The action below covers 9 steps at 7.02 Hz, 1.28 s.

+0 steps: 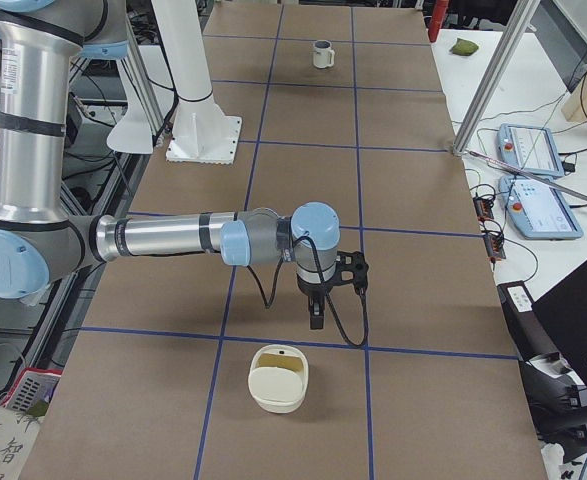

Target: Left arm hands cup to right arm to dump lemon

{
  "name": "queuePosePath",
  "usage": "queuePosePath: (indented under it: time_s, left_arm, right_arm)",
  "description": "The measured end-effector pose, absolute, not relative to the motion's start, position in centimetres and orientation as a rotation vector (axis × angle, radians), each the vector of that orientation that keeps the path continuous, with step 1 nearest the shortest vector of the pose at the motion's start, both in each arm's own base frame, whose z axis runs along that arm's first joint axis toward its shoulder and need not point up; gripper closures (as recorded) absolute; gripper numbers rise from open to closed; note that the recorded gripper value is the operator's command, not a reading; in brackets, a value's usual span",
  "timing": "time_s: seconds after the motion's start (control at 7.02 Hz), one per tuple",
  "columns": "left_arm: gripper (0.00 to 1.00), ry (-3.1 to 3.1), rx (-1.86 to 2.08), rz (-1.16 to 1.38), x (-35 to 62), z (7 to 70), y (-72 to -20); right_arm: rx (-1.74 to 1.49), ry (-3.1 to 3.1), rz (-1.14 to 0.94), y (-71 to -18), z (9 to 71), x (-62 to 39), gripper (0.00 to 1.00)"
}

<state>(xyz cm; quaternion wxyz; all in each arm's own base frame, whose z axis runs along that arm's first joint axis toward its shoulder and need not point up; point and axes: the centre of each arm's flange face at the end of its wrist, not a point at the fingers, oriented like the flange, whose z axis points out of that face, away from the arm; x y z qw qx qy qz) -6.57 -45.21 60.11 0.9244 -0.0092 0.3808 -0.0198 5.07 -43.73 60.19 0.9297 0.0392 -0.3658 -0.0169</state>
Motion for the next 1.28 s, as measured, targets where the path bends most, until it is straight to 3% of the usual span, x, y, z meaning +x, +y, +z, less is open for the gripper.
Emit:
queuePosePath:
  time_s: [1.28]
  left_arm:
    - [0.0, 0.762, 0.011, -0.033, -6.6, 60.6, -43.3]
  right_arm:
    - [0.082, -0.757, -0.049, -44.1, 59.8, 4.1, 0.0]
